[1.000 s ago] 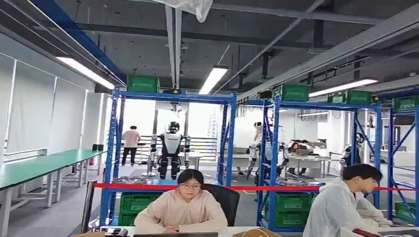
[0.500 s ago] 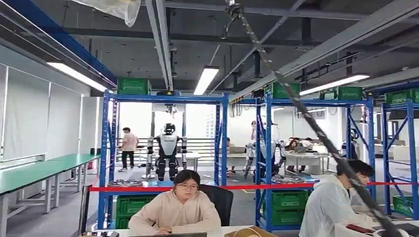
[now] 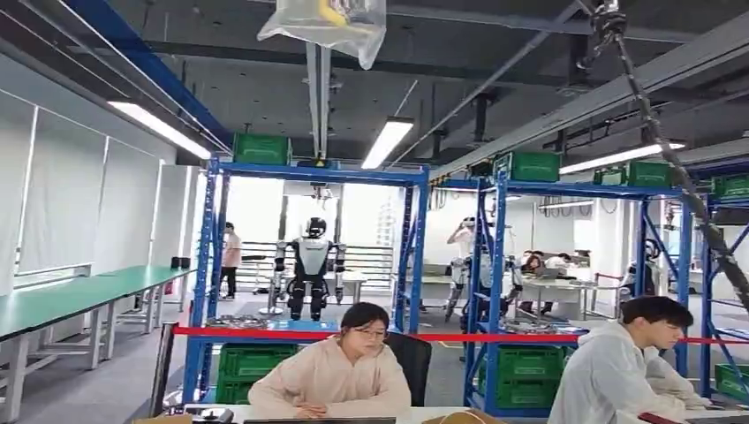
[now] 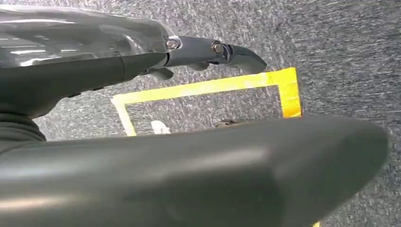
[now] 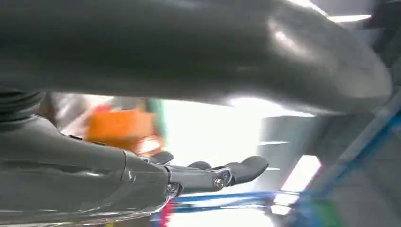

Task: Take the parts from the cabinet and place them on the table.

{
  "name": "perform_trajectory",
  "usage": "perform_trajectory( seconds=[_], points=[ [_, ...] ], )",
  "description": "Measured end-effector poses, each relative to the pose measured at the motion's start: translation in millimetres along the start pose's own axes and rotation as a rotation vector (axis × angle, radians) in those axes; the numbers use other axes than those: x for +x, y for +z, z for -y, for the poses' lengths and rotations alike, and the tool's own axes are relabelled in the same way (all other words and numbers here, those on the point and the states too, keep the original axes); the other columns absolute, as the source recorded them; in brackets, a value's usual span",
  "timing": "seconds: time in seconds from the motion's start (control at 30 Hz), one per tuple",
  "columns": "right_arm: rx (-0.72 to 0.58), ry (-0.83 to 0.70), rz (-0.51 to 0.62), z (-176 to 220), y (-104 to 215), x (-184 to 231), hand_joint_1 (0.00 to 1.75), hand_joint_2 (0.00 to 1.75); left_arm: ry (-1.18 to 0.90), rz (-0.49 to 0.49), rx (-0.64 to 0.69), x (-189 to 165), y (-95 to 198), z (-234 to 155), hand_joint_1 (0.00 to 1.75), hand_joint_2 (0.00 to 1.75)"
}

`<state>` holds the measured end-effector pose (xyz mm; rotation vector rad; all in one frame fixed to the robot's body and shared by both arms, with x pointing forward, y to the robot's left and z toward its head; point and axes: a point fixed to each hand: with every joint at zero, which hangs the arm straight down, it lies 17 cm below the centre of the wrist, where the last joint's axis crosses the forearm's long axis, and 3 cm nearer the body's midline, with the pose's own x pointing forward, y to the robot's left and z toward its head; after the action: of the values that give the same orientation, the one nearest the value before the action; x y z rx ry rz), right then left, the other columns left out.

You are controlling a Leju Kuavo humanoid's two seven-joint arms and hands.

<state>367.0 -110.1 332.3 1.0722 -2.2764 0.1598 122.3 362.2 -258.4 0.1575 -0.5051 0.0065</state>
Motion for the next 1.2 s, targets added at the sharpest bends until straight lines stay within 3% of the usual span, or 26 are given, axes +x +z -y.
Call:
perform_trajectory(
  seconds=[0.17, 0.43, 0.8, 1.2],
  points=[
    [0.034, 0.082, 0.112, -35.1, 23.1, 49.7, 0.00, 0.00, 0.012, -0.004, 0.011, -2.2, 0.5, -1.7, 0.00, 0.00],
    [0.040, 0.167, 0.114, -58.3, 38.1, 68.1, 0.00, 0.00, 0.031, -0.010, 0.020, -7.6, 2.4, -0.9, 0.00, 0.00],
    [-0.058, 0.274, 0.022, -47.9, 64.4, 56.3, 0.00, 0.00, 0.053, -0.008, 0.038, -6.5, 1.9, -4.3, 0.00, 0.00],
    [-0.081, 0.445, -0.205, -23.7, 111.9, 5.3, 0.00, 0.00, 0.052, -0.007, 0.009, -5.4, 2.6, 10.9, 0.00, 0.00]
  ],
)
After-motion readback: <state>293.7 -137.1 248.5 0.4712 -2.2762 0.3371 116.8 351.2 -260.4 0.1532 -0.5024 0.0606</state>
